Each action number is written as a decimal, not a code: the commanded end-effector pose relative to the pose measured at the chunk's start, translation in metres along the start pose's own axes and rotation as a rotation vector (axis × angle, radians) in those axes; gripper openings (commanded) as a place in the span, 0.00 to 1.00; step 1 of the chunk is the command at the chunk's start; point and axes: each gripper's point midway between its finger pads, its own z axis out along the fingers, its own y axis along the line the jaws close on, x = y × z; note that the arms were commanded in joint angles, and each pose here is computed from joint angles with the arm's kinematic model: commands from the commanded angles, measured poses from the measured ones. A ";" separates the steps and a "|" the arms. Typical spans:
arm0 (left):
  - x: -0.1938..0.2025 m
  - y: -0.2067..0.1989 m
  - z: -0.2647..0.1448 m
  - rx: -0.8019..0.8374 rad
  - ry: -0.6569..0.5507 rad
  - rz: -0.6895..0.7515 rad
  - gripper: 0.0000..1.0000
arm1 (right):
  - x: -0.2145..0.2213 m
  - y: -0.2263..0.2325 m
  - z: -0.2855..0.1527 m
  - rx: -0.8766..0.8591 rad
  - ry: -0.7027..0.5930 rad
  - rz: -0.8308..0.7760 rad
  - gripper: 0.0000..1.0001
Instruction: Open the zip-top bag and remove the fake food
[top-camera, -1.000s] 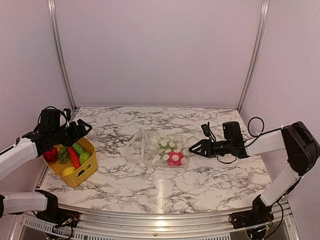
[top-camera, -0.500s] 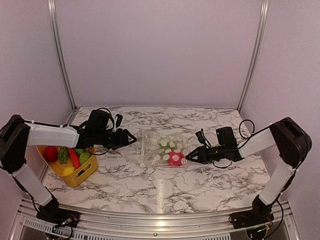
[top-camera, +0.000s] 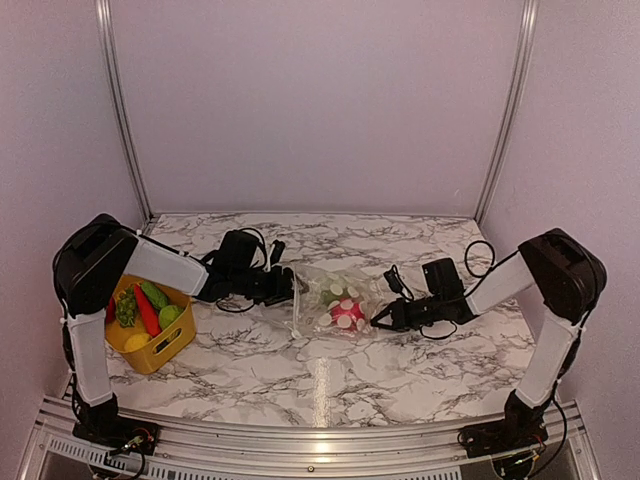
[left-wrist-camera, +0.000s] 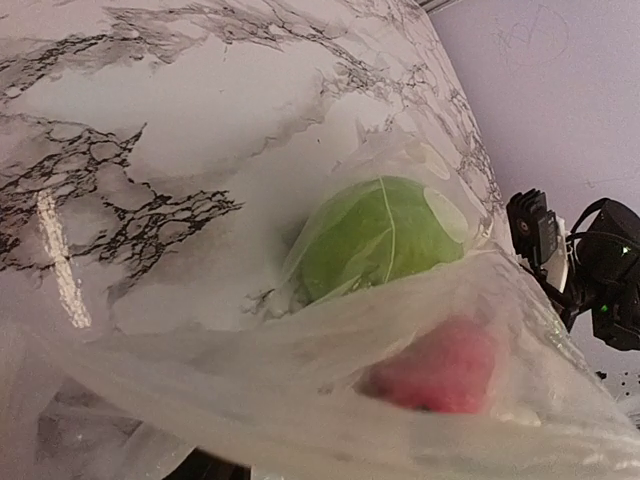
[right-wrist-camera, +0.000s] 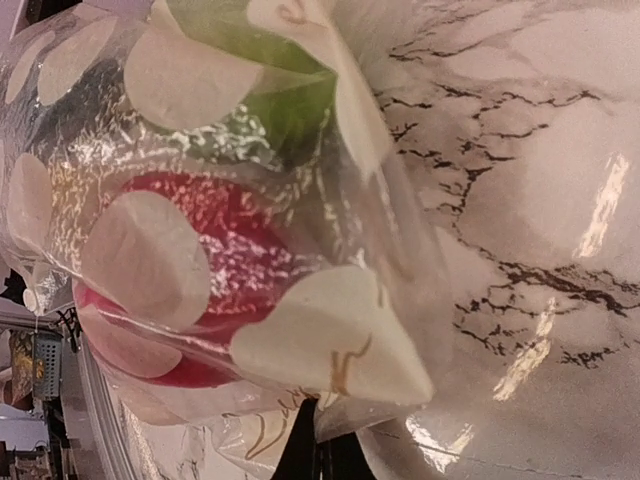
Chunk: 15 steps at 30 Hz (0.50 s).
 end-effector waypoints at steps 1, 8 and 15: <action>0.001 -0.033 0.021 0.125 0.018 0.047 0.54 | -0.003 -0.002 0.014 0.042 0.022 -0.074 0.00; 0.023 -0.047 0.049 0.172 0.088 0.084 0.52 | -0.004 0.000 0.022 0.050 0.041 -0.095 0.00; 0.041 -0.062 0.061 0.212 0.136 0.119 0.64 | -0.007 0.007 0.025 0.028 0.045 -0.107 0.00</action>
